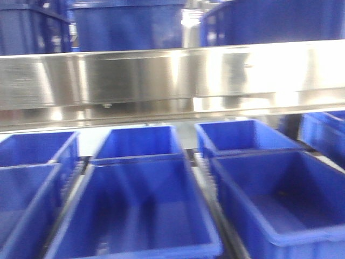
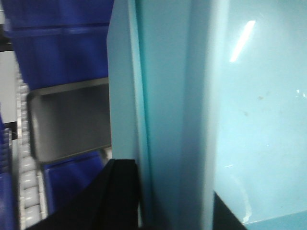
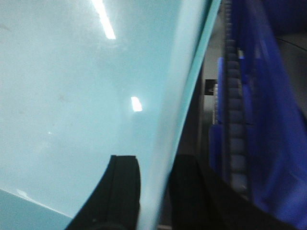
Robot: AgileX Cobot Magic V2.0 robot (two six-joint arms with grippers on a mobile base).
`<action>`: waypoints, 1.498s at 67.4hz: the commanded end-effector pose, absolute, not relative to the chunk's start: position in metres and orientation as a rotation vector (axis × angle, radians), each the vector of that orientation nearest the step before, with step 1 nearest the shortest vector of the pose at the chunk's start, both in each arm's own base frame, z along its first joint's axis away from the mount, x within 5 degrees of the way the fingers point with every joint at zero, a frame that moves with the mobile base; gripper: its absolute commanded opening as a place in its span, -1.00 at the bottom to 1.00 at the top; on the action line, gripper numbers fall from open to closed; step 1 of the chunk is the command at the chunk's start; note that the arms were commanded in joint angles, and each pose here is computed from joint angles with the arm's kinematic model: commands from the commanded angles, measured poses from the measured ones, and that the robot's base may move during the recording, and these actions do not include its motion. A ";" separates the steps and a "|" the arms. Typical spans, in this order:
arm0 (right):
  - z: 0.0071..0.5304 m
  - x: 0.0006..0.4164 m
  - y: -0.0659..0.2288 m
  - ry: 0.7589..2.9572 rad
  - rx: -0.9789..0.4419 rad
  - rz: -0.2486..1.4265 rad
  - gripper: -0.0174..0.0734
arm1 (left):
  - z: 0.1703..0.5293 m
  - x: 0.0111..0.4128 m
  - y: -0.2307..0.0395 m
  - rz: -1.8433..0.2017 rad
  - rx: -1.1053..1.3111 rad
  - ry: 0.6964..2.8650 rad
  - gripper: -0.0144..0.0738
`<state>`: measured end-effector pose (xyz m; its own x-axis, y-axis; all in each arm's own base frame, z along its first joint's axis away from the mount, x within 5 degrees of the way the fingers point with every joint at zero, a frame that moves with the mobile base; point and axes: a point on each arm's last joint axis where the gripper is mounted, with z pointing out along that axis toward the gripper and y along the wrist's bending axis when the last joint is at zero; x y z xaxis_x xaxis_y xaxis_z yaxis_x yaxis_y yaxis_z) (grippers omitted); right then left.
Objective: Move two blue bins to right shelf middle
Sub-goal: 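Turn the base and drive along the aisle holding the teal bin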
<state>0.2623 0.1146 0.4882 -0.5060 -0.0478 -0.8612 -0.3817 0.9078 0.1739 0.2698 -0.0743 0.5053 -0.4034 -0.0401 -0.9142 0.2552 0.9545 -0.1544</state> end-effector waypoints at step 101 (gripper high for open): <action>0.499 0.256 0.114 2.012 -0.332 0.433 -0.96 | 0.530 0.263 -0.075 -0.419 0.101 1.782 -0.93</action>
